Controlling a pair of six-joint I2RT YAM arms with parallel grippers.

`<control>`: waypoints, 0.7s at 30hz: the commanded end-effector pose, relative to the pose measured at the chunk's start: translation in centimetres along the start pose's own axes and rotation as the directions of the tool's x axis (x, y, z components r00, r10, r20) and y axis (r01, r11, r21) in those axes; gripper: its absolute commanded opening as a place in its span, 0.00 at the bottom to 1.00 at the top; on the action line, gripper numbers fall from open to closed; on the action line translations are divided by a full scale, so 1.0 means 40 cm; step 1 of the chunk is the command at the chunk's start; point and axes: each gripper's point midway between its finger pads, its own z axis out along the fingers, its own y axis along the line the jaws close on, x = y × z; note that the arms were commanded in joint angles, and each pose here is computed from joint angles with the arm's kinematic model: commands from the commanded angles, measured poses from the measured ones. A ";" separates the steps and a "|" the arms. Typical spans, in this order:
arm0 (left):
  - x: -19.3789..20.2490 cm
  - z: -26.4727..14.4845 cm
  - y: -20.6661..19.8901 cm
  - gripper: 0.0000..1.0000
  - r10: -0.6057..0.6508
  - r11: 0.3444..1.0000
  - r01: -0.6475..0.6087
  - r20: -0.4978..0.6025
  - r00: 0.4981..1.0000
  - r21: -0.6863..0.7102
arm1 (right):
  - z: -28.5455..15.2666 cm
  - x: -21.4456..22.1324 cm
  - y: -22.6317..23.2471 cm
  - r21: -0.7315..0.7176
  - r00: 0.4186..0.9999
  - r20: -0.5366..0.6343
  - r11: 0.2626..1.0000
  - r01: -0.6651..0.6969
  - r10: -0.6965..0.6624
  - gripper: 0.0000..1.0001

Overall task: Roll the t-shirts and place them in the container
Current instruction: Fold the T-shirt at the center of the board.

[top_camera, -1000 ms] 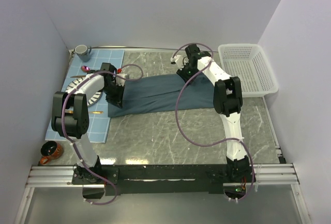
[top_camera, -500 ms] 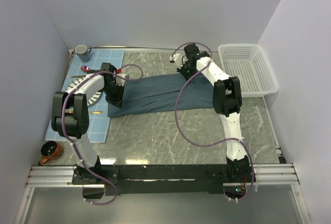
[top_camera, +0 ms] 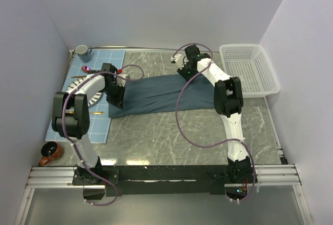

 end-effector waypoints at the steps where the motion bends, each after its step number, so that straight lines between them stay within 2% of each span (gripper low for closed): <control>1: -0.031 -0.012 0.003 0.14 0.020 1.000 -0.019 0.030 0.999 -0.008 | -0.022 -0.014 0.007 -0.002 1.000 0.003 1.000 -0.029 0.029 0.31; 8: -0.032 -0.009 0.008 0.14 0.021 1.000 -0.020 0.028 0.999 -0.016 | -0.025 -0.022 0.010 -0.008 0.999 0.014 0.999 -0.053 0.053 0.15; 12: -0.033 -0.007 0.007 0.14 0.020 1.000 -0.020 0.027 0.999 -0.013 | -0.069 -0.071 -0.023 0.050 0.996 0.082 0.997 -0.050 0.046 0.06; 21: -0.048 0.004 0.007 0.14 0.019 1.000 -0.019 0.024 1.000 -0.007 | -0.157 -0.198 -0.022 0.103 0.972 0.235 0.995 -0.014 -0.010 0.01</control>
